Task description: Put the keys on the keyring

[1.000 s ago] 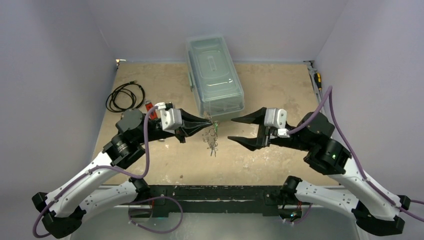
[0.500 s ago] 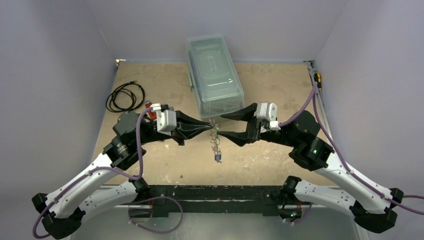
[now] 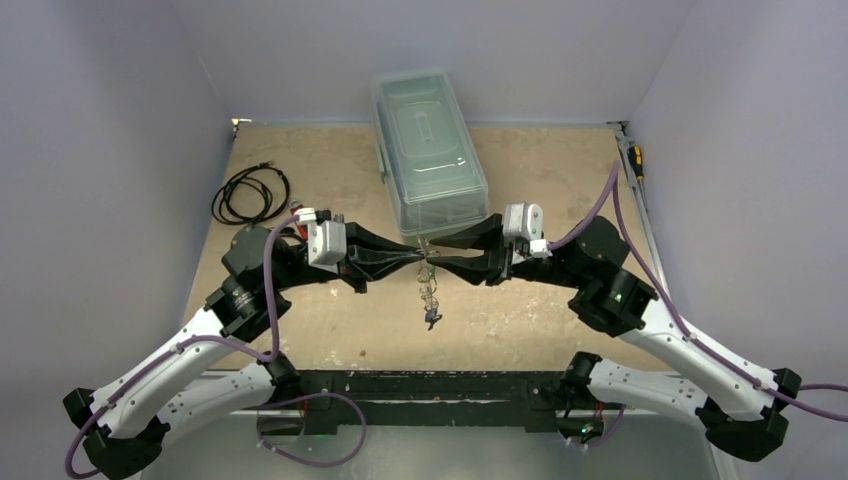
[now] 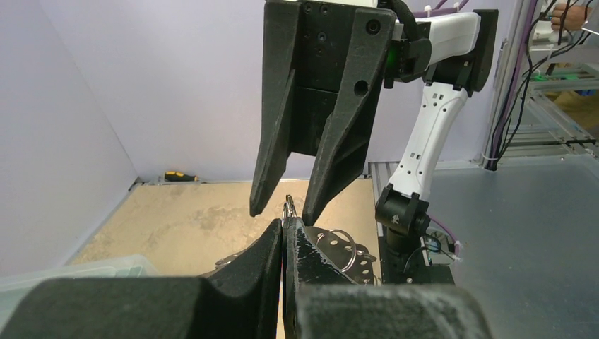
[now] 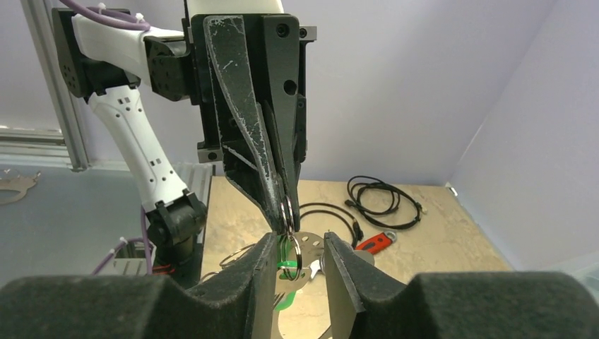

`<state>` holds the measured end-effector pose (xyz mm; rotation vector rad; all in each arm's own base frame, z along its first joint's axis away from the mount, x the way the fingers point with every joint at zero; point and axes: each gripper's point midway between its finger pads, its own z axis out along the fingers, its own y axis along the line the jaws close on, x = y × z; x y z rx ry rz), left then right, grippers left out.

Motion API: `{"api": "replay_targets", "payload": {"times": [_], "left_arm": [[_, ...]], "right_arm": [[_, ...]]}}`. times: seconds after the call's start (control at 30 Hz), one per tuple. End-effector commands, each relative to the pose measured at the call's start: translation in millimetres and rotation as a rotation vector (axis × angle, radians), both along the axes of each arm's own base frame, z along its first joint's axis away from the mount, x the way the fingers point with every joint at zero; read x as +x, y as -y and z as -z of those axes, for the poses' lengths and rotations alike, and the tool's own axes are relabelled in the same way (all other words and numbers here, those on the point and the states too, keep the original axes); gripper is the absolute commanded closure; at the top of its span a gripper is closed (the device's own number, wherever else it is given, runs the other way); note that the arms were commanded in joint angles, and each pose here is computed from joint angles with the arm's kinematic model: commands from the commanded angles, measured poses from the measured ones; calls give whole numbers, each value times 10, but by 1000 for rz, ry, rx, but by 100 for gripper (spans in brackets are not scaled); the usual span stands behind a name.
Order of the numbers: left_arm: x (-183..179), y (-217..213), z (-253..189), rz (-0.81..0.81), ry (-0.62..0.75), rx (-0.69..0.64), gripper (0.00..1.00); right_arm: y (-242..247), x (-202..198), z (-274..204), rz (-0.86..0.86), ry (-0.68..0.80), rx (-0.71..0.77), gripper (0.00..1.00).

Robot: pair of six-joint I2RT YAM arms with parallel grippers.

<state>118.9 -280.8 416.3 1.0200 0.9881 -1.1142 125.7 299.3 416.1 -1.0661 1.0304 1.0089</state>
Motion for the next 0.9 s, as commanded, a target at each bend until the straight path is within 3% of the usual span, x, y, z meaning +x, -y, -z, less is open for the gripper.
{"api": "replay_targets", "payload": {"times": [0.0, 0.33, 0.57, 0.63, 0.87], "left_arm": [[-66, -50, -218, 13, 46, -67, 100], [-71, -66, -251, 8, 51, -78, 100], [-90, -53, -244, 24, 53, -84, 100], [-88, -52, -235, 24, 55, -82, 100], [-71, -57, -197, 11, 62, -70, 100]], "right_arm": [[15, -102, -232, -41, 40, 61, 68], [-60, -89, -177, -62, 36, 41, 74], [-81, -77, -170, -64, 42, 41, 91], [-90, -72, -170, -65, 44, 40, 100], [-111, -76, -186, -76, 65, 34, 100]]}}
